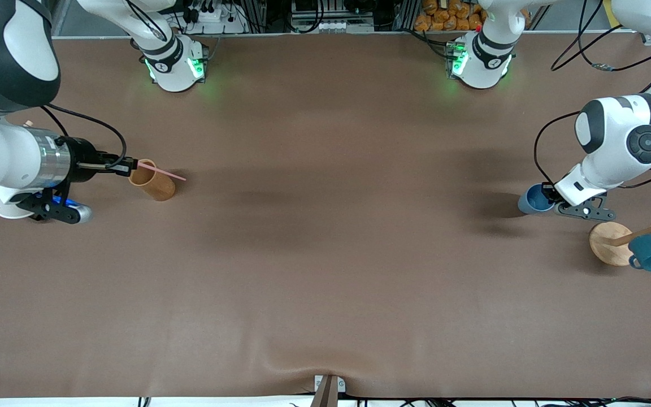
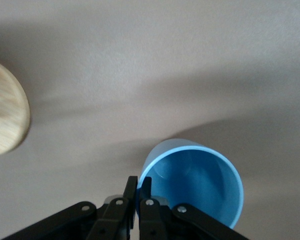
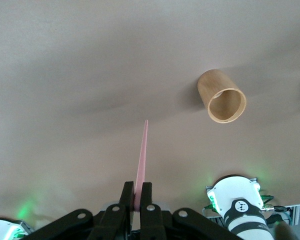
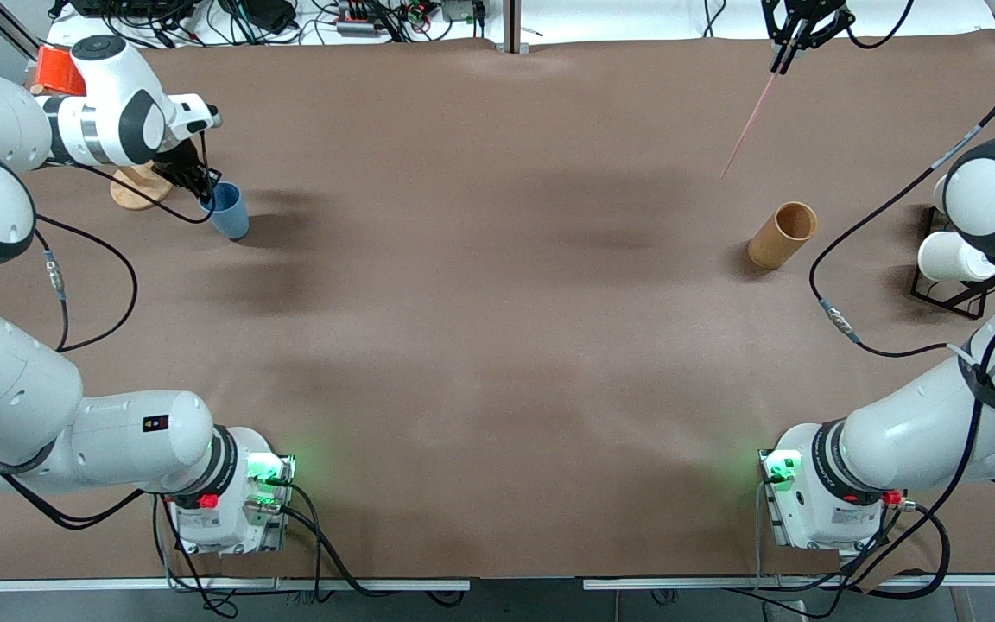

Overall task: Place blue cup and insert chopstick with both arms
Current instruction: 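Carry the blue cup to the table middle and set it down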

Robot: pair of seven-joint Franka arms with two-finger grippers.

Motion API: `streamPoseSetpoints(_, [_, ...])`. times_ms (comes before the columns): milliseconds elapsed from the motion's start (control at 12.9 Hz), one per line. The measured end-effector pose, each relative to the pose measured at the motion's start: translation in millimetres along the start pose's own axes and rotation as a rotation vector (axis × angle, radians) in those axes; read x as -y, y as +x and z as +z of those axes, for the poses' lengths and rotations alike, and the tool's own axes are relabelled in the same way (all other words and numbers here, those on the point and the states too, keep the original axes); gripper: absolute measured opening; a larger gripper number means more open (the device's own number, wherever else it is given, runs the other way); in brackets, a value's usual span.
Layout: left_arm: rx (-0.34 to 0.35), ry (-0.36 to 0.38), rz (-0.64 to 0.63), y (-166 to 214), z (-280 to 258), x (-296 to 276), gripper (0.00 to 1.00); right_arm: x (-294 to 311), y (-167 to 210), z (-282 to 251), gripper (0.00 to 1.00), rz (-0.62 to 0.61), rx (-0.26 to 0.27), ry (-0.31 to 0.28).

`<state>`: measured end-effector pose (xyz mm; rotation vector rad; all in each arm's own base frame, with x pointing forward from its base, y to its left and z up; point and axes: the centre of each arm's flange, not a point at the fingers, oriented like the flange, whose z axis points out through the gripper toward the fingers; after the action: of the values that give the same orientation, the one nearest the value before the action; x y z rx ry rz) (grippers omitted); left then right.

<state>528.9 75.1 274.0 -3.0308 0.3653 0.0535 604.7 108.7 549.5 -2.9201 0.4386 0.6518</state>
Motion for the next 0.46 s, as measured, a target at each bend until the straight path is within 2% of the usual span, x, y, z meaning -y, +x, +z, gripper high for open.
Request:
streamPoseSetpoints(77, [-0.017,0.004,0.024,7,-7,-4,0.05,0,0,0,0.09,0.004,0.002,0.002])
streamPoseSetpoints(232, [-0.047,0.003,0.110,33,-37,-47,0.05,-1,1,1,0.09,0.011,0.005,0.007])
streamPoseSetpoints(309, [-0.043,-0.010,0.143,48,-61,-83,0.05,-1,2,1,0.09,0.012,0.007,0.008])
streamPoseSetpoints(464, [-0.023,-0.052,0.123,69,-112,-163,0.05,-1,2,1,0.09,0.014,0.008,0.009])
